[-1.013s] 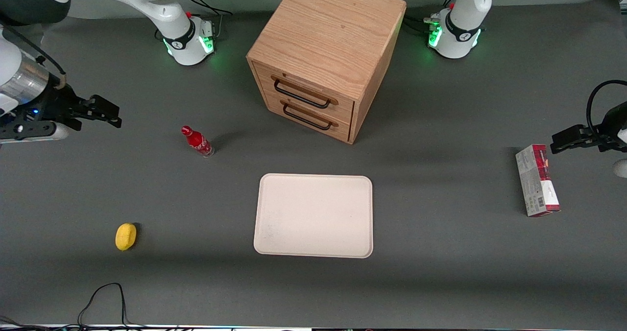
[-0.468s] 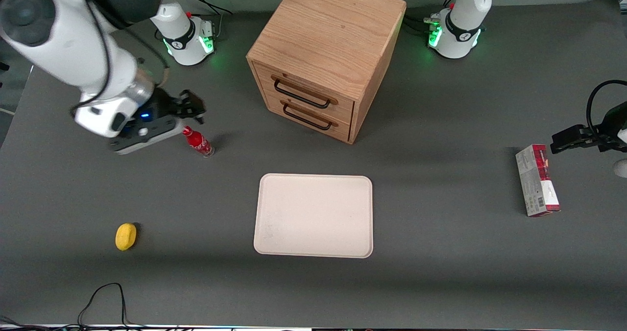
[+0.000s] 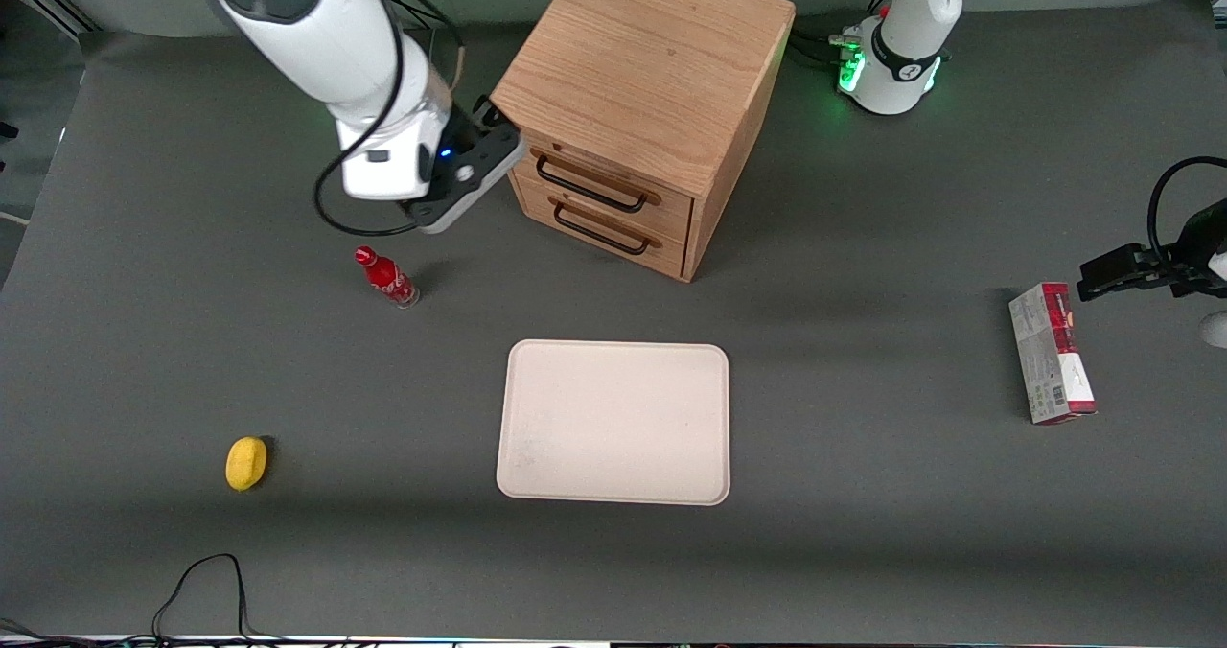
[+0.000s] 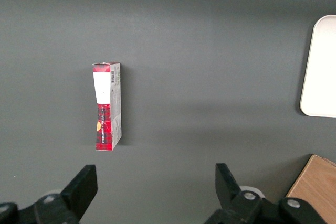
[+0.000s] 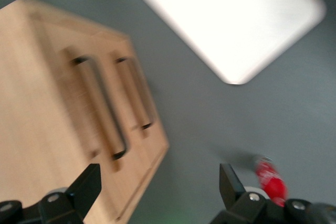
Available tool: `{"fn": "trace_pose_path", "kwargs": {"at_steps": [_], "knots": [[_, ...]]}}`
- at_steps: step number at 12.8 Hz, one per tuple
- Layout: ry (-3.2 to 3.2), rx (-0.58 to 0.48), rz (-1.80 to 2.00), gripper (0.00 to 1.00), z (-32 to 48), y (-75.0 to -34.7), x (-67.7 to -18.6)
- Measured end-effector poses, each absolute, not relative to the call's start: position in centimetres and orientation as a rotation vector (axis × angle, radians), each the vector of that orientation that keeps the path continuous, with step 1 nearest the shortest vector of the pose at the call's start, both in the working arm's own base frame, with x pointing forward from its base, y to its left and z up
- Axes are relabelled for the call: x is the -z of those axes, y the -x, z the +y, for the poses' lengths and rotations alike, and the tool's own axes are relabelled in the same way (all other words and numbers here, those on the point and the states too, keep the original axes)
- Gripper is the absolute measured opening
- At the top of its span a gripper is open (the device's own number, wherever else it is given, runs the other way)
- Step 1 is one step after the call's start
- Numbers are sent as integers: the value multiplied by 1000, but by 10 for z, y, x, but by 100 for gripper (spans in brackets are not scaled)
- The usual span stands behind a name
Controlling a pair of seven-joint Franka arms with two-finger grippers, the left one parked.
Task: Open upper drawer
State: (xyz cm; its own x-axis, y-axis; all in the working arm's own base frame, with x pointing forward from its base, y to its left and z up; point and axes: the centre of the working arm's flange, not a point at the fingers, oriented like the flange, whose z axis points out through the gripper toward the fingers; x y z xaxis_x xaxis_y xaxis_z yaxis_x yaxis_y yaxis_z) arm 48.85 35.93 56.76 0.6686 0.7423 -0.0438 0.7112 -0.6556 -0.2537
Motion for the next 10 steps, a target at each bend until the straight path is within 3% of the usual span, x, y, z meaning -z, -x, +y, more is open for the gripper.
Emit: {"fn": "trace_pose_path", "kwargs": {"at_steps": [6,10], "knots": [[2334,-412,-1421,100,385,-504,-475],[2315,-384,-1426,100,405,-498,-449]]}}
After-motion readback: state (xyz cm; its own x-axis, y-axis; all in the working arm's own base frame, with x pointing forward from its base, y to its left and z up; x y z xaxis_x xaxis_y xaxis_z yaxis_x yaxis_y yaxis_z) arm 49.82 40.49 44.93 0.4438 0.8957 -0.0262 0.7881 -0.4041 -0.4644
